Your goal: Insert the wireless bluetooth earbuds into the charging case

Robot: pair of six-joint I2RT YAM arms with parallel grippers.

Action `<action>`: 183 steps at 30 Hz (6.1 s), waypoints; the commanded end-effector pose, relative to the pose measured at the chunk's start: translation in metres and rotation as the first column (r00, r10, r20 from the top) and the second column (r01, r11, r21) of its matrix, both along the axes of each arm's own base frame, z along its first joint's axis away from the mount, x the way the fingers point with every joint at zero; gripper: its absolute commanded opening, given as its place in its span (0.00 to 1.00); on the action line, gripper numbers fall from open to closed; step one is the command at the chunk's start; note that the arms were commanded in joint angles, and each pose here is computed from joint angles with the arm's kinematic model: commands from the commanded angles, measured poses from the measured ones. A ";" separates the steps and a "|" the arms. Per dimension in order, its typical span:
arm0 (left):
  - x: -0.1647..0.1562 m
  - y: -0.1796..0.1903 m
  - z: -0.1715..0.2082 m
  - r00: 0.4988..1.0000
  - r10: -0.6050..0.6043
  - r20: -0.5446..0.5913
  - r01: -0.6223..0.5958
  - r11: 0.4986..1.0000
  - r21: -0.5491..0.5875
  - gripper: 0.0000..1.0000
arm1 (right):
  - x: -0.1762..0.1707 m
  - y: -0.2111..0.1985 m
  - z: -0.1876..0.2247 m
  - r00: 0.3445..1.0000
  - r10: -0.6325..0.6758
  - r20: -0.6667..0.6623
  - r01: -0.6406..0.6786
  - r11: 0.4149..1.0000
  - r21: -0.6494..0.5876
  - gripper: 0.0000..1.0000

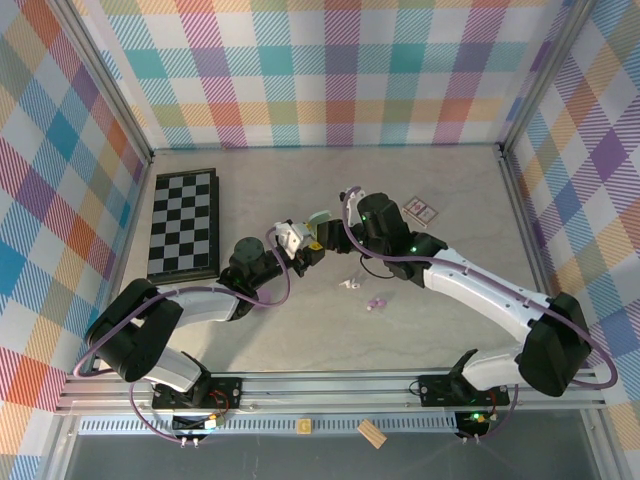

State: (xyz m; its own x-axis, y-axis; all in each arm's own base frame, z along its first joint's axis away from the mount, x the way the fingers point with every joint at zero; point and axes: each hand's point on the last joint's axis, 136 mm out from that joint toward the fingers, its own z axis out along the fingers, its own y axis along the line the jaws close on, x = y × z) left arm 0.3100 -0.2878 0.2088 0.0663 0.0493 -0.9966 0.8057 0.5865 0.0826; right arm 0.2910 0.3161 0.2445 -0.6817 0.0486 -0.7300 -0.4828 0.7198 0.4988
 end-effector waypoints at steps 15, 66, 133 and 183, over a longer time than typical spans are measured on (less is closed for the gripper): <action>-0.026 0.005 0.038 0.995 -0.061 0.075 0.064 0.997 -0.035 0.37 | -0.015 -0.187 -0.038 0.877 -0.479 -0.045 0.475 0.877 -0.070 0.44; -0.052 0.001 0.068 0.982 -0.160 0.104 0.166 0.985 -0.054 0.37 | -0.014 -0.305 -0.224 0.346 -0.718 -0.604 0.790 0.570 -0.226 0.40; -0.054 0.003 0.063 0.983 -0.155 0.100 0.158 0.987 -0.027 0.37 | -0.012 -0.276 -0.221 0.488 -0.564 -0.667 0.606 0.768 -0.206 0.19; -0.059 0.008 0.065 0.984 -0.147 0.103 0.148 0.989 0.002 0.37 | 0.030 -0.166 -0.215 0.656 -0.358 -0.665 0.435 0.899 -0.054 0.35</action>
